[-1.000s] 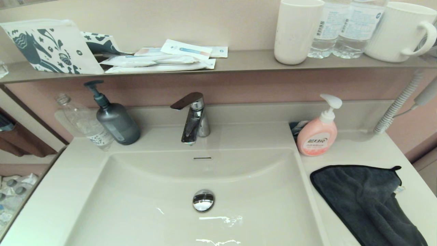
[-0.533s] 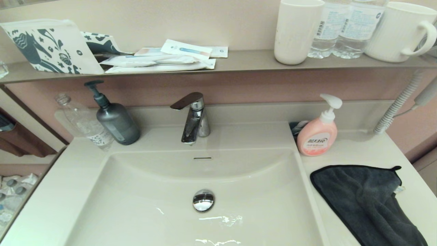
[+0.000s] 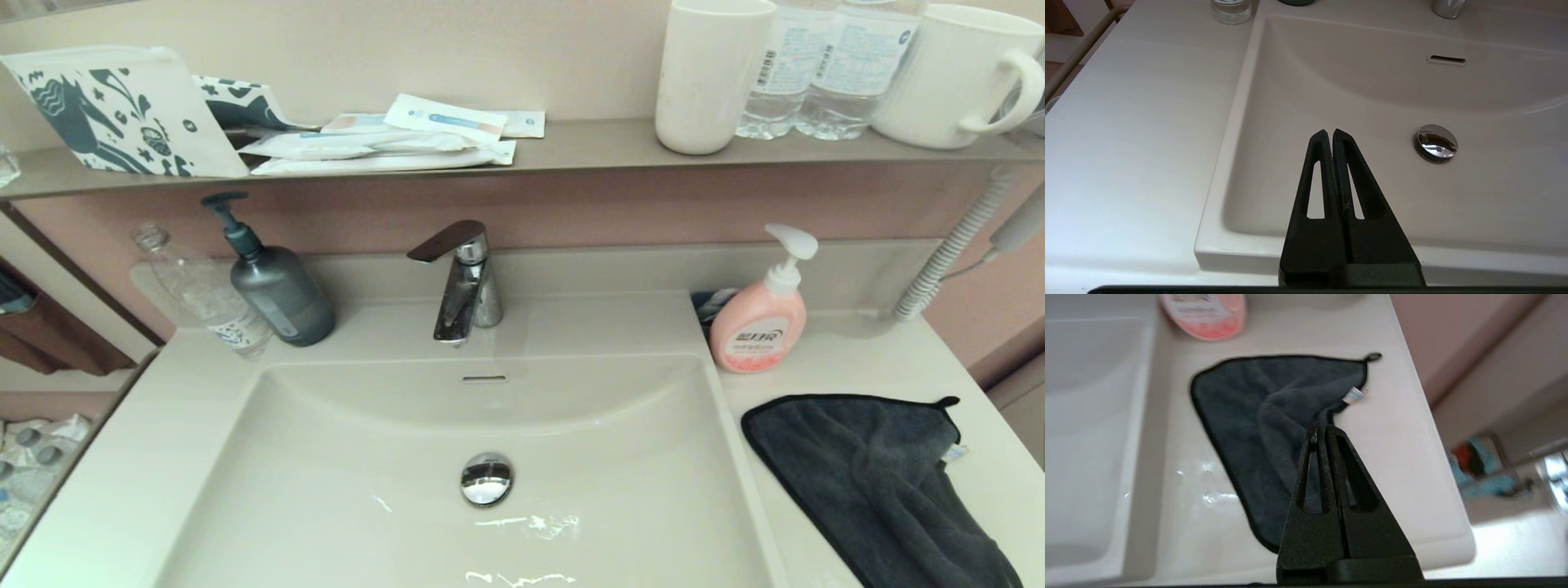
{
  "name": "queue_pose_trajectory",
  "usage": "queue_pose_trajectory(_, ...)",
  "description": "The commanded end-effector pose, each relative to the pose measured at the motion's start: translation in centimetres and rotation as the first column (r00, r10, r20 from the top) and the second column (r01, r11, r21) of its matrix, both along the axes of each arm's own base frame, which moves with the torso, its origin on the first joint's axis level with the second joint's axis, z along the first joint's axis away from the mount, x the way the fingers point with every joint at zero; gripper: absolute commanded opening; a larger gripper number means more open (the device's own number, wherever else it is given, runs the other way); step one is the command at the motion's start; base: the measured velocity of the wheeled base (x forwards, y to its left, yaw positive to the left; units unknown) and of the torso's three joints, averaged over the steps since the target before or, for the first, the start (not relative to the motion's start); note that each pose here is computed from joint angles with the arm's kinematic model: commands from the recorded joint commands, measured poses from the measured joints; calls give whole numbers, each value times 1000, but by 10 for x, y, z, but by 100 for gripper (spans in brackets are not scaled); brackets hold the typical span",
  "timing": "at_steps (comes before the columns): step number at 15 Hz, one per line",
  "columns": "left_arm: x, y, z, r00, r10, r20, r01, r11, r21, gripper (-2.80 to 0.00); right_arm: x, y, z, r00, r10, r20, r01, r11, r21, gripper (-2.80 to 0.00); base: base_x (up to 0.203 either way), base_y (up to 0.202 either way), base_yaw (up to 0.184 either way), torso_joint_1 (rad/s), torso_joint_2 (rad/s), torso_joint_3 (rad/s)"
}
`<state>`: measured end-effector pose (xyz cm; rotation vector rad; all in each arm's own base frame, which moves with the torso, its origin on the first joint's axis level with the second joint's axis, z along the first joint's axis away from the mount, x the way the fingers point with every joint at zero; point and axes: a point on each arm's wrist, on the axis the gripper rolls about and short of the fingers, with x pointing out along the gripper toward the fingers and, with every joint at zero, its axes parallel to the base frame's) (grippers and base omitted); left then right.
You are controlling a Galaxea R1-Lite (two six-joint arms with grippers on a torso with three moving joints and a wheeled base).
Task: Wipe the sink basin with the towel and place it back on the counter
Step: Pick up the cloth
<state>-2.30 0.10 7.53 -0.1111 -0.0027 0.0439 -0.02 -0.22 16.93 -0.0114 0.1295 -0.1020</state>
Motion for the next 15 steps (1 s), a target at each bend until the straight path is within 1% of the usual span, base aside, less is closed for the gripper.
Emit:
queue_pose_trajectory(1, 0, 0, 0, 1000, 1, -2, -1, 1000, -1, -280, 38, -1, 19, 986, -29, -162, 29, 1000, -1, -280, 0, 0, 0, 0, 0, 0)
queue_pose_trajectory(2, 0, 0, 0, 1000, 1, -2, -1, 1000, -1, -280, 53, -1, 28, 972, -50, -230, 52, 999, 5, -280, 0, 0, 0, 0, 0, 0)
queue_pose_trajectory(3, 0, 0, 0, 1000, 1, -2, -1, 1000, -1, -280, 69, -2, 35, 947, -65, -316, 73, 997, 13, -280, 0, 0, 0, 0, 0, 0)
queue_pose_trajectory(4, 0, 0, 0, 1000, 1, -2, -1, 1000, -1, -280, 84, -2, 38, 913, -76, -401, 91, 996, 20, -280, 0, 0, 0, 0, 0, 0)
queue_pose_trajectory(5, 0, 0, 0, 1000, 1, -2, -1, 1000, -1, -280, 101, -3, 37, 868, -83, -490, 109, 994, 25, -280, 0, 0, 0, 0, 0, 0)
queue_pose_trajectory(7, 0, 0, 0, 1000, 1, -2, -1, 1000, -1, -280, 126, -2, 27, 773, -84, -629, 129, 991, 27, -280, 0, 0, 0, 0, 0, 0)
queue_pose_trajectory(8, 0, 0, 0, 1000, 1, -2, -1, 1000, -1, -280, 134, 0, 20, 721, -81, -688, 136, 990, 26, -280, 0, 0, 0, 0, 0, 0)
queue_pose_trajectory(9, 0, 0, 0, 1000, 1, -2, -1, 1000, -1, -280, 141, 1, 14, 678, -78, -731, 140, 990, 24, -280, 0, 0, 0, 0, 0, 0)
queue_pose_trajectory(10, 0, 0, 0, 1000, 1, -2, -1, 1000, -1, -280, 148, 3, 8, 642, -72, -763, 137, 990, 22, -280, 0, 0, 0, 0, 0, 0)
queue_pose_trajectory(11, 0, 0, 0, 1000, 1, -2, -1, 1000, -1, -280, 153, 5, 4, 616, -62, -785, 126, 992, 21, -280, 0, 0, 0, 0, 0, 0)
queue_pose_trajectory(13, 0, 0, 0, 1000, 1, -2, -1, 1000, -1, -280, 164, 15, -3, 584, -33, -811, 71, 997, 11, -280, 0, 0, 0, 0, 0, 0)
queue_pose_trajectory(15, 0, 0, 0, 1000, 1, -2, -1, 1000, -1, -280, 175, 21, 1, 607, -21, -794, 47, 999, 9, -280, 0, 0, 0, 0, 0, 0)
